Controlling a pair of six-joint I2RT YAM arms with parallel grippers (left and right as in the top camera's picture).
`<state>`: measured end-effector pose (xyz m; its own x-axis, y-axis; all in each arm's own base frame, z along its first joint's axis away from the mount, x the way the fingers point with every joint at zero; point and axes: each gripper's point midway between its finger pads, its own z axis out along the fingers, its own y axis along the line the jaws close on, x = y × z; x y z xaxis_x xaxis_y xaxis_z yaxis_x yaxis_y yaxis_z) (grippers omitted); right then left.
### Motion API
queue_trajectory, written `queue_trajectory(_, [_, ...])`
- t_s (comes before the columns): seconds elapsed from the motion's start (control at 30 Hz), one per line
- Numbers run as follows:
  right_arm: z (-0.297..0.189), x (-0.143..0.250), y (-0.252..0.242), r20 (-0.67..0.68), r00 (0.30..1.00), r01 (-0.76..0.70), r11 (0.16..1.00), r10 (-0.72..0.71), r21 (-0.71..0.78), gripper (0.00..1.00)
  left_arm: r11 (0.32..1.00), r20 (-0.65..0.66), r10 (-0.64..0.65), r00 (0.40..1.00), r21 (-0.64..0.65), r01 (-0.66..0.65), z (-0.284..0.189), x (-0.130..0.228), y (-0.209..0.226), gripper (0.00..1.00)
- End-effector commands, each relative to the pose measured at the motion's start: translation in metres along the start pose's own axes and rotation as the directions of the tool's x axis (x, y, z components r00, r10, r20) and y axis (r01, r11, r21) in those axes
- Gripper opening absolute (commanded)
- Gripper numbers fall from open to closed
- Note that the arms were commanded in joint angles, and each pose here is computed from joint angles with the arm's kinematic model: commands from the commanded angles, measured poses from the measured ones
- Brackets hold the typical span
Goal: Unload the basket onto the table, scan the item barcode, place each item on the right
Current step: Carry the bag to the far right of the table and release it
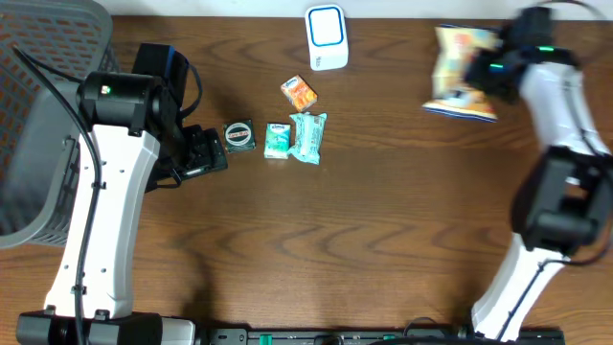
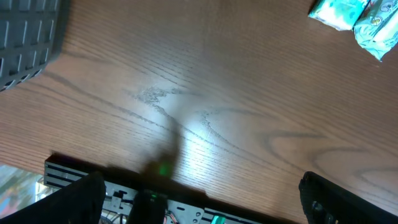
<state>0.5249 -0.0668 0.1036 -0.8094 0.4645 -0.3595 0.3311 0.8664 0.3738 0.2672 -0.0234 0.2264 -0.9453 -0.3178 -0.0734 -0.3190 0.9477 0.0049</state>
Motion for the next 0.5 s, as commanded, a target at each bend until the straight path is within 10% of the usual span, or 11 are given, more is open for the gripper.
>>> queue_trajectory(0.0, [-0.044, -0.021, -0.04, 0.053, 0.993, 0.103, 0.993, -0.106, 0.051, 0.01, 1.0, -0.001, -0.004, 1.0, -0.015, 0.004, 0.001, -0.001, 0.003, 0.98])
queue_trajectory(0.17, [-0.063, -0.026, -0.129, 0.038, 0.994, 0.09, 0.958, -0.104, 0.271, 0.04, 1.0, -0.001, -0.004, 1.0, -0.015, 0.004, 0.001, -0.001, 0.003, 0.98])
queue_trajectory(0.3, [-0.073, -0.03, -0.161, 0.041, 0.993, 0.096, 0.944, -0.115, 0.315, 0.67, 1.0, -0.001, -0.004, 1.0, -0.015, 0.004, 0.001, -0.001, 0.003, 0.97])
queue_trajectory(0.47, [-0.067, -0.025, -0.159, 0.039, 0.996, 0.071, 0.967, -0.083, 0.244, 0.81, 1.0, -0.001, -0.004, 1.0, -0.015, 0.004, 0.001, -0.001, 0.003, 0.98])
